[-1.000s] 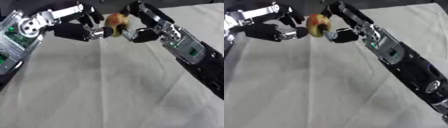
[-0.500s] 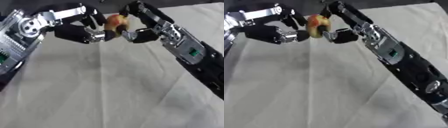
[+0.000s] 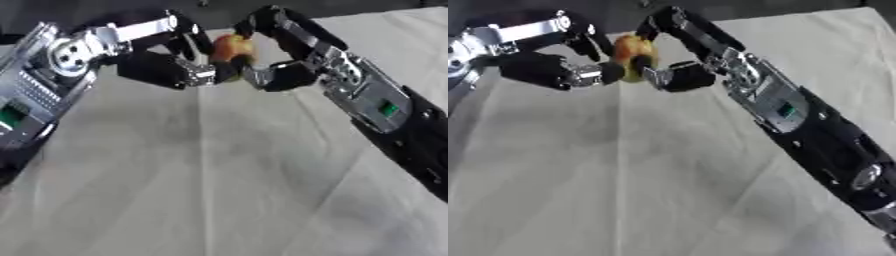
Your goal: Pick up the objects with one hand, pass them to the other hand, and then place them into the box on the other side of the table.
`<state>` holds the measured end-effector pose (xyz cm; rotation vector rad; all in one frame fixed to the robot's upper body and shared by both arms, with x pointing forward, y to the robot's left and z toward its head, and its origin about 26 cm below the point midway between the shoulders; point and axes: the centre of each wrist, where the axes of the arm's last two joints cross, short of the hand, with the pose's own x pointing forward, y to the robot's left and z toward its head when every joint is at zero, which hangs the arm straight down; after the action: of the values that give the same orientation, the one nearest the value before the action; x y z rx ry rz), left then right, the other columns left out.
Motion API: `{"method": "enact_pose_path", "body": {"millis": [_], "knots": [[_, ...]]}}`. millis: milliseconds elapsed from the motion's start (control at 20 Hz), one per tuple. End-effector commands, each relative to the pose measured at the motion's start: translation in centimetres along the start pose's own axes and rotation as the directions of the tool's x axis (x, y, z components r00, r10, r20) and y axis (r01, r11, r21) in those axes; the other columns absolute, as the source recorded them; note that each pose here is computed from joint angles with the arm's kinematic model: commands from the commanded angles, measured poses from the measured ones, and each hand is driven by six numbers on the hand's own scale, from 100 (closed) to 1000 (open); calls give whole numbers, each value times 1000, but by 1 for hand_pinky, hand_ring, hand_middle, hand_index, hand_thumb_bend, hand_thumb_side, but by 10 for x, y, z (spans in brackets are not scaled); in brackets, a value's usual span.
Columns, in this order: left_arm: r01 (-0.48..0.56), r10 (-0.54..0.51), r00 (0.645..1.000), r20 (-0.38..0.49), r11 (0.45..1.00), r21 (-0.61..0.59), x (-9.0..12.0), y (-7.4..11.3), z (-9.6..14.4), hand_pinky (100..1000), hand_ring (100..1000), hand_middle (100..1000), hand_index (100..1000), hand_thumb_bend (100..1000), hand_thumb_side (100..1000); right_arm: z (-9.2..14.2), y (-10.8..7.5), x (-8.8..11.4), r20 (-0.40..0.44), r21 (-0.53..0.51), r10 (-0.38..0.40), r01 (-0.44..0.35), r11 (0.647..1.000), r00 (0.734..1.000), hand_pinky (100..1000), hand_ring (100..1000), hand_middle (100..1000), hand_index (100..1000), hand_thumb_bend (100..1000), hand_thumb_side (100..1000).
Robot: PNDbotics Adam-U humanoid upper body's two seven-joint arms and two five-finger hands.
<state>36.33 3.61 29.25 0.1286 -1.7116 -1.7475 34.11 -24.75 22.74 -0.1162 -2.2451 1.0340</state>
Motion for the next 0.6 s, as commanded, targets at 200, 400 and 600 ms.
{"method": "enact_pose_path", "body": {"millis": [200, 400, 600], "knots": [[82, -80, 996, -42, 994, 73, 10, 7, 2, 845, 753, 745, 860, 493, 678, -5, -6, 11, 40, -3, 7, -7, 1000, 999, 899, 579, 405, 545, 100, 100], [118, -111, 991, -75, 988, 100, 11, 7, 2, 839, 749, 742, 875, 508, 652, -5, -5, 12, 36, 0, 1, -1, 1000, 999, 899, 578, 404, 544, 100, 100], [142, -131, 987, -90, 982, 124, 14, 8, 3, 838, 750, 744, 891, 522, 637, -5, -4, 12, 32, -1, 2, -2, 1000, 999, 899, 578, 403, 543, 100, 100]]}}
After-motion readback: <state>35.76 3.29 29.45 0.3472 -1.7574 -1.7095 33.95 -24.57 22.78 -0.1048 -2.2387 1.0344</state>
